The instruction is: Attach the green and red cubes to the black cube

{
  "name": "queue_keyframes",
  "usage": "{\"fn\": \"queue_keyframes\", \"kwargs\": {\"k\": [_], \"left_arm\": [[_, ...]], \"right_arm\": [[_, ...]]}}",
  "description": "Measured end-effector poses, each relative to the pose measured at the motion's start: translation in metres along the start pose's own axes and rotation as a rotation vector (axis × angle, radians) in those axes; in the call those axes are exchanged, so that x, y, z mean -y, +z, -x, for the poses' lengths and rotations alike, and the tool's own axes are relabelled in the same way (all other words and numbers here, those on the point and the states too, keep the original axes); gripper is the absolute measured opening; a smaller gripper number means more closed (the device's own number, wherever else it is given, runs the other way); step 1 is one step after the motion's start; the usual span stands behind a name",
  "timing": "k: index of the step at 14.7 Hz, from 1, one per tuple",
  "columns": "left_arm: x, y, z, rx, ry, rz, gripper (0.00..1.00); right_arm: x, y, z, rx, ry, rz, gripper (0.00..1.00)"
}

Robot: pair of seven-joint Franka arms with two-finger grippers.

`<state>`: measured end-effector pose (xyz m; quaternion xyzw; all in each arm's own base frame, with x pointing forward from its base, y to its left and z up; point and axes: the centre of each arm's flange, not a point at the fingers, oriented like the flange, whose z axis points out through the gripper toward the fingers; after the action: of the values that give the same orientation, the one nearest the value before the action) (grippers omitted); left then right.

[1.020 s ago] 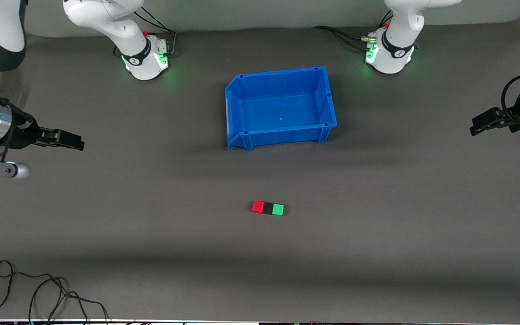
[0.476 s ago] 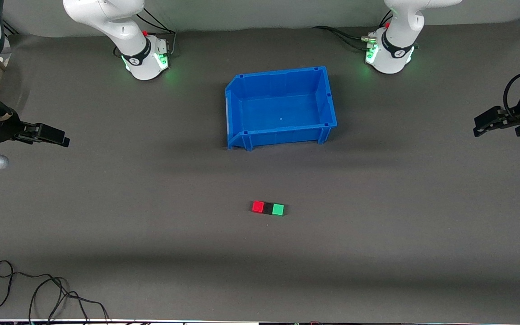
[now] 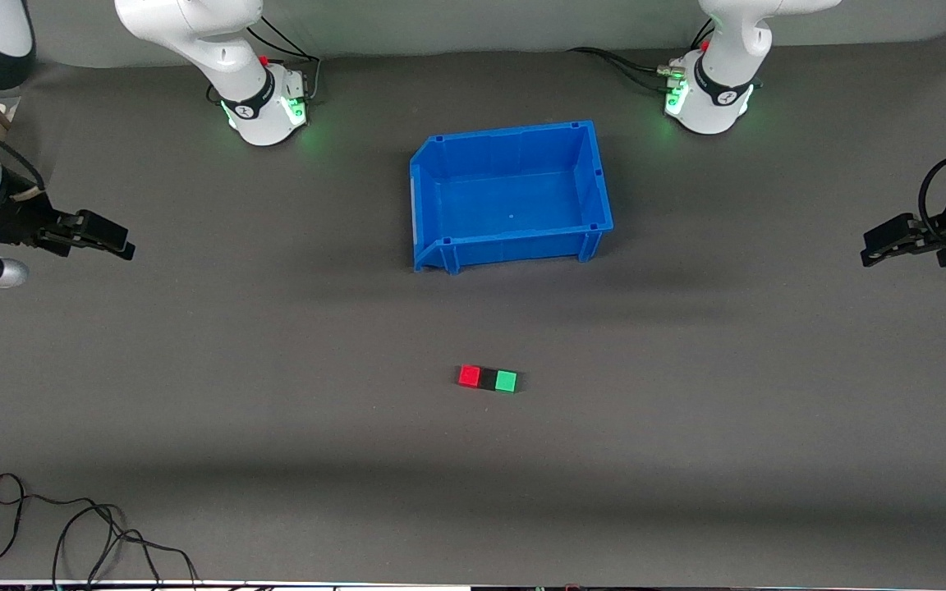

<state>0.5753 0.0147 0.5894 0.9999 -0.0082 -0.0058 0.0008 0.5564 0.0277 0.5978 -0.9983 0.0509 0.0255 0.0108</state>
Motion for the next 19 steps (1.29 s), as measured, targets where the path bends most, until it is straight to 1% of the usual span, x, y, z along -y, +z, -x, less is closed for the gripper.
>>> {"fn": "queue_keyframes", "kwargs": {"k": [2, 7, 10, 15, 19], "left_arm": [[-0.001, 0.000, -0.001, -0.004, 0.002, 0.000, 1.00], [-0.003, 0.015, 0.001, 0.021, 0.005, 0.001, 1.00], [-0.002, 0.012, 0.005, 0.016, 0.003, 0.002, 1.00], [-0.002, 0.010, 0.012, 0.016, 0.001, 0.003, 1.00], [-0.001, 0.015, 0.008, -0.018, -0.010, 0.002, 1.00]], "right_arm": [[0.004, 0.001, 0.000, -0.003, -0.008, 0.004, 1.00], [0.005, 0.003, -0.001, -0.008, -0.009, 0.004, 1.00], [0.005, 0.003, -0.002, -0.020, -0.009, 0.002, 1.00], [0.005, 0.003, -0.002, -0.020, -0.009, 0.002, 1.00], [0.005, 0.003, -0.002, -0.020, -0.009, 0.002, 1.00]]}}
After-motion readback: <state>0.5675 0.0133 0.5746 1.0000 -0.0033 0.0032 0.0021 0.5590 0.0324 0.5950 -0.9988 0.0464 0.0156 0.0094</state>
